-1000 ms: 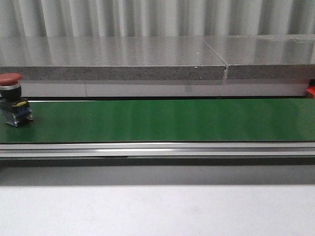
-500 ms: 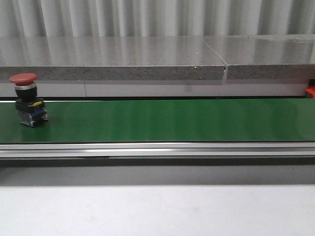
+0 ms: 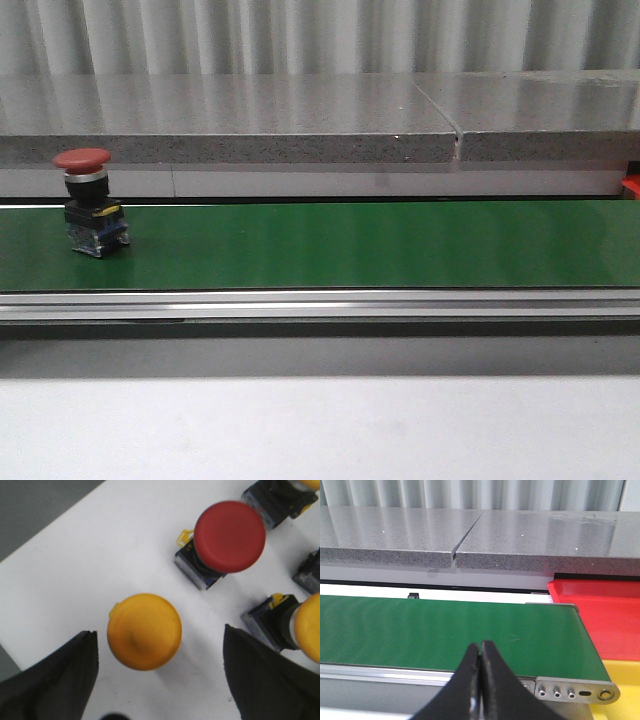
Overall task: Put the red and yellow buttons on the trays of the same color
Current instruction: 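Lower the left gripper onto a yellow button and grasp it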
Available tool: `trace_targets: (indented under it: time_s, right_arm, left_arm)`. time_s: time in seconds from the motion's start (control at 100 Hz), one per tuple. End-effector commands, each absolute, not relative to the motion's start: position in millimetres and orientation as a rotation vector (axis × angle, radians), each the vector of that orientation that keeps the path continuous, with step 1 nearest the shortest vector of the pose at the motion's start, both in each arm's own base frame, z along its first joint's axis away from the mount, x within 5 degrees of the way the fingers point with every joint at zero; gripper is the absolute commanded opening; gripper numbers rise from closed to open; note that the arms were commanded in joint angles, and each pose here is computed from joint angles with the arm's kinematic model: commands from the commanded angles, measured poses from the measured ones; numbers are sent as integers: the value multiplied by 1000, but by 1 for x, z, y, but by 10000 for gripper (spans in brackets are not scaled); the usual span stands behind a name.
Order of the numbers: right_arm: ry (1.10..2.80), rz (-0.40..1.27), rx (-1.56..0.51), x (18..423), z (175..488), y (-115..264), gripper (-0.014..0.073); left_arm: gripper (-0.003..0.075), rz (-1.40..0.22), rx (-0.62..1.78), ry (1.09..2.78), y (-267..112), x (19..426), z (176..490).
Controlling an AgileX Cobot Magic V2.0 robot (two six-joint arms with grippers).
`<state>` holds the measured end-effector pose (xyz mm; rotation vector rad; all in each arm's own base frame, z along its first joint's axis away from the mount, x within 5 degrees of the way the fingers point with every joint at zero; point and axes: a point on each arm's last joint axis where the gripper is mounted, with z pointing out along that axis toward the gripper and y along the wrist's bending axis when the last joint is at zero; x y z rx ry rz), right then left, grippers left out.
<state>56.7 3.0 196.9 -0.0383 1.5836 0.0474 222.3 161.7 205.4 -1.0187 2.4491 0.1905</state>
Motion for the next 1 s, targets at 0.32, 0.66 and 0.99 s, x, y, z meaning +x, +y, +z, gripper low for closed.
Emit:
trace_targets:
  time_s: [0.32, 0.66, 0.99]
  right_arm:
    - [1487, 46, -39, 55, 209, 3, -66]
    - [1487, 46, -39, 55, 209, 3, -66]
    - [1487, 46, -39, 55, 209, 3, -66]
  left_arm:
    - [511, 234, -970, 2346, 170, 232, 232]
    - [511, 230, -985, 2380, 173, 236, 221]
    - [426, 210, -1024, 2440, 178, 243, 202]
